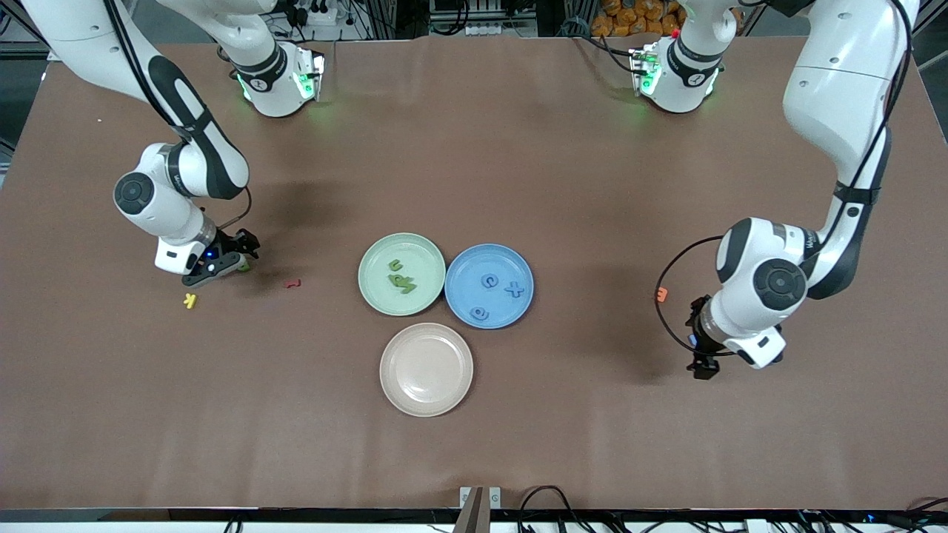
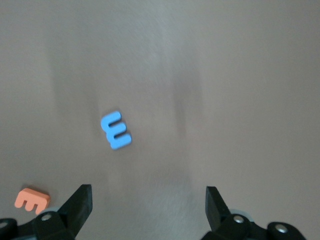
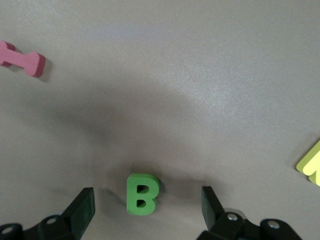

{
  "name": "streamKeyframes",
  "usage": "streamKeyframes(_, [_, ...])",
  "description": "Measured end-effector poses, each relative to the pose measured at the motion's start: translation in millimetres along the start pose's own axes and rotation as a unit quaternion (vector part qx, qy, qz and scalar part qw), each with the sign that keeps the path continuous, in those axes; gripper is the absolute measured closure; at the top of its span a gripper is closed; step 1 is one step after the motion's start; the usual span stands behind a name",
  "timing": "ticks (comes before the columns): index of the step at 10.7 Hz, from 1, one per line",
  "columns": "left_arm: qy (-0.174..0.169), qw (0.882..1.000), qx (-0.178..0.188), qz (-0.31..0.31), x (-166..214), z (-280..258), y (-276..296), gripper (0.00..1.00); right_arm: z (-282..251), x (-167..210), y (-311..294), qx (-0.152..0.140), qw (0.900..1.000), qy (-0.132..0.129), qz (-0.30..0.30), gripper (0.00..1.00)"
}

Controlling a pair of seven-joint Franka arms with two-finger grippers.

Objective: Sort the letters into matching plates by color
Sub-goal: 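Move the left gripper to the blue E while the right gripper grasps the B, then grasp the blue E with the left gripper while the right gripper lifts the B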

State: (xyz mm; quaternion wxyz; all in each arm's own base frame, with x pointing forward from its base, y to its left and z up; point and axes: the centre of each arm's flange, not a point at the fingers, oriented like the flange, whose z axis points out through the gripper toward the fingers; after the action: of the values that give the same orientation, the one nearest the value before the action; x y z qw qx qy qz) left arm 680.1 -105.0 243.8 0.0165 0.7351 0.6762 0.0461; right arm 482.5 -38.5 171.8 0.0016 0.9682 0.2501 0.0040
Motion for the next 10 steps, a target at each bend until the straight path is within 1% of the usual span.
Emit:
streamKeyframes(1, [0.003, 0.999, 0.002, -0.037, 13, 2, 0, 0.00, 0, 0, 0, 0.000, 1.000, 0.000, -0.001, 0.14])
streamKeyframes(2, [0.007, 0.998, 0.006, -0.062, 23, 5, 0, 0.00, 0, 0, 0, -0.002, 1.000, 0.000, -0.005, 0.17])
streamKeyframes(3, [0.007, 0.996, 0.012, -0.083, 29, 11, -2, 0.00, 0, 1, -1, -0.003, 1.000, -0.001, -0.007, 0.25])
streamKeyframes(4, [0.006, 0.995, 0.018, -0.103, 34, 17, -3, 0.00, 0, 1, -1, -0.003, 1.000, -0.001, -0.008, 0.37])
streamKeyframes(5, [0.005, 0.993, 0.024, -0.117, 37, 24, -5, 0.00, 0, 1, -1, -0.003, 1.000, 0.000, -0.008, 0.40])
streamKeyframes(6, [-0.001, 0.990, 0.031, -0.137, 37, 31, -7, 0.00, 0, 1, -1, -0.004, 1.000, 0.000, -0.009, 0.47])
streamKeyframes(7, [-0.009, 0.987, 0.036, -0.158, 36, 36, -7, 0.00, -1, 2, 0, -0.004, 1.000, 0.001, -0.009, 0.48])
streamKeyframes(8, [-0.011, 0.984, 0.039, -0.173, 36, 38, -8, 0.00, -1, 2, 0, -0.005, 1.000, 0.002, -0.010, 0.58])
streamKeyframes(9, [-0.010, 0.981, 0.041, -0.188, 37, 41, -8, 0.00, -1, 2, 0, -0.006, 1.000, 0.003, -0.010, 0.59])
streamKeyframes(10, [-0.008, 0.978, 0.043, -0.202, 38, 44, -9, 0.00, -2, 3, 0, -0.006, 1.000, 0.004, -0.010, 0.67])
